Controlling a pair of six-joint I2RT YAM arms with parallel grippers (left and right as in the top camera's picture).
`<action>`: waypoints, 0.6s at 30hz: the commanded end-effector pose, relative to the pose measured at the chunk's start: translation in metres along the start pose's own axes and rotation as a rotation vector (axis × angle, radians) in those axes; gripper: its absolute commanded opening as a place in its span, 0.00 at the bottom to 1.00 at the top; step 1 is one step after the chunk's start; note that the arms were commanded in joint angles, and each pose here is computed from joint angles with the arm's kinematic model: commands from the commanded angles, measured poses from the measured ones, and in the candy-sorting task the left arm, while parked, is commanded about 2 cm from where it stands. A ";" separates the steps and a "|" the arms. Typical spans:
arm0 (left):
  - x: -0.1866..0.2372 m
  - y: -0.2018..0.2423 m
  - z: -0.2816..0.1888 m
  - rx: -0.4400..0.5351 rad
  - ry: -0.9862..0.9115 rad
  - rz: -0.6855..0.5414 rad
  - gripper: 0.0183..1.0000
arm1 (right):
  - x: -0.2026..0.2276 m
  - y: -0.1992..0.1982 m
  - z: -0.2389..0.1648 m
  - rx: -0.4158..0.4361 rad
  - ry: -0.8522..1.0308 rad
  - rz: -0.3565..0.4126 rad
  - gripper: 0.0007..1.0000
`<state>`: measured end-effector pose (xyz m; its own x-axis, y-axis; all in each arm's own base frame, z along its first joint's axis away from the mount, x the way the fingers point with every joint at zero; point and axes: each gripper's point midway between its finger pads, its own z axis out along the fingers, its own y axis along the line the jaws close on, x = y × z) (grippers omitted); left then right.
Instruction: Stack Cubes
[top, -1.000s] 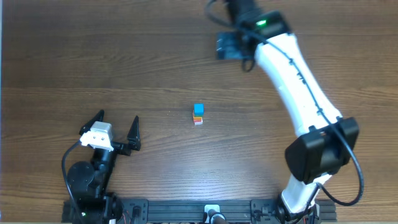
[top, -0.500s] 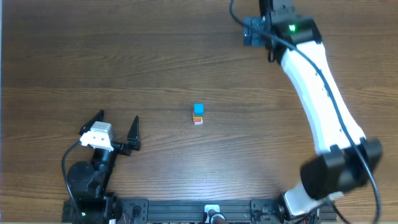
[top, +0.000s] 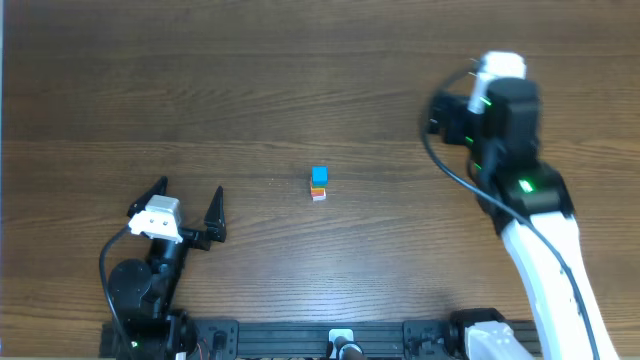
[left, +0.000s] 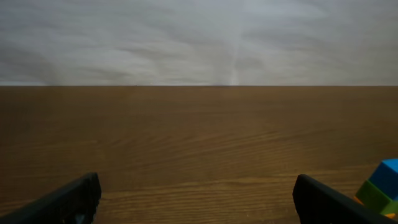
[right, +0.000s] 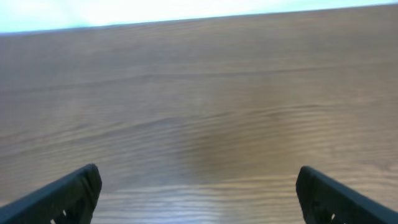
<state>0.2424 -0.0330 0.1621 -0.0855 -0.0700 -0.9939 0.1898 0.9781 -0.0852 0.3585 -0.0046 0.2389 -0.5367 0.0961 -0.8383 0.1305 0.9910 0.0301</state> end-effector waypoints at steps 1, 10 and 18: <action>0.001 0.000 0.000 0.003 -0.004 0.014 1.00 | 0.008 -0.010 -0.021 -0.041 -0.114 -0.040 0.99; 0.001 0.000 0.000 0.003 -0.004 0.014 1.00 | 0.039 -0.016 -0.048 -0.083 -0.366 -0.041 0.99; 0.001 0.000 0.000 0.003 -0.004 0.014 1.00 | 0.065 -0.011 -0.070 -0.134 -0.567 -0.050 0.99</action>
<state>0.2424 -0.0331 0.1621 -0.0855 -0.0700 -0.9939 0.1902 0.9780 -0.0852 0.2710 -0.0069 0.2303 -0.0402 0.0279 -0.9988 0.0163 0.9995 0.0272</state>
